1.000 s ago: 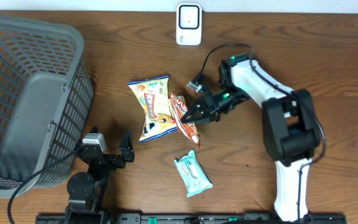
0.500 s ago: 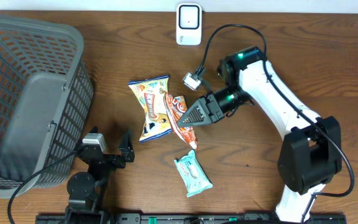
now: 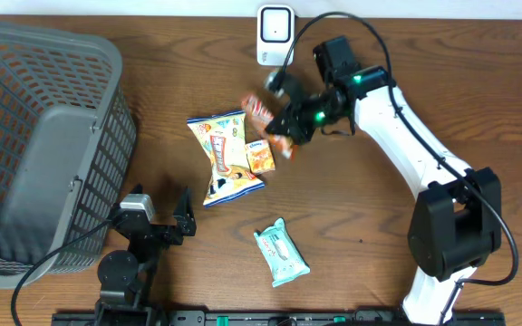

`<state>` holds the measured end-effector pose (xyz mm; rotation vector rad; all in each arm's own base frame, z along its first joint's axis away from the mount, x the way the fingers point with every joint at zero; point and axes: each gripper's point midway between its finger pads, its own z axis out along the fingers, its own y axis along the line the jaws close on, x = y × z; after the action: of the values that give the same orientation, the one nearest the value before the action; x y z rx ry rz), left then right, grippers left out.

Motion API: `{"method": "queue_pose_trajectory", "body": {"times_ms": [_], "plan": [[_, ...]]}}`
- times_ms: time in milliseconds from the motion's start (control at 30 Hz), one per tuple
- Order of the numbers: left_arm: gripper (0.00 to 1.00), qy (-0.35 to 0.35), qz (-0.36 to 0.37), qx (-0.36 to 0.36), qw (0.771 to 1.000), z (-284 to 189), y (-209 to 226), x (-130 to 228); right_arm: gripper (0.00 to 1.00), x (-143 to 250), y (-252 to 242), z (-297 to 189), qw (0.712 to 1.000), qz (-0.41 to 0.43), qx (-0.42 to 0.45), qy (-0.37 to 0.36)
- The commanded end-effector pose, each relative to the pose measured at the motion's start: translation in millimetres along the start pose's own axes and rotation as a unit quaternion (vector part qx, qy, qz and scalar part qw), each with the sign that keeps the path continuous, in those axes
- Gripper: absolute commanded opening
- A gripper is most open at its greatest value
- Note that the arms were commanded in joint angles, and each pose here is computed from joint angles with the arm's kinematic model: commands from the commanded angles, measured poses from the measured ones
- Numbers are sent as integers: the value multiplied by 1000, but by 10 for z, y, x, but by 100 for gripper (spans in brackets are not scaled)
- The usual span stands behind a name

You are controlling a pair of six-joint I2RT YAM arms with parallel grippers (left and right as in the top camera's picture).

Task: Scan the item barcode
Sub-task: 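Raise the Top bar up to the white scanner, then carry the Top bar right and drop it at the table edge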

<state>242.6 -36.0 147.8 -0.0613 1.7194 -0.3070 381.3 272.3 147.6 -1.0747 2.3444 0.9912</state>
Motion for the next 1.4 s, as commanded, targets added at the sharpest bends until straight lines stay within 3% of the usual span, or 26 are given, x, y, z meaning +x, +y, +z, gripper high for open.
{"method": "queue_pose_trajectory", "body": {"times_ms": [0,533,867,1100,1267,1367], "plan": [[98,20,-9,-4,1000,22,39,162,1,-8,-558,-58,980,132,150,-6],[98,20,-9,-4,1000,22,39,162,1,-958,-1878,210,946,176,260,-83],[98,20,-9,-4,1000,22,39,162,1,-1101,-2202,188,933,207,261,-136],[98,20,-9,-4,1000,22,39,162,1,-903,-2162,-136,923,242,282,-94],[98,20,-9,-4,1000,22,39,162,1,-355,-2325,-878,884,301,357,-25],[98,20,-9,-4,1000,22,39,162,1,199,-2540,-1387,840,351,412,30]]}}
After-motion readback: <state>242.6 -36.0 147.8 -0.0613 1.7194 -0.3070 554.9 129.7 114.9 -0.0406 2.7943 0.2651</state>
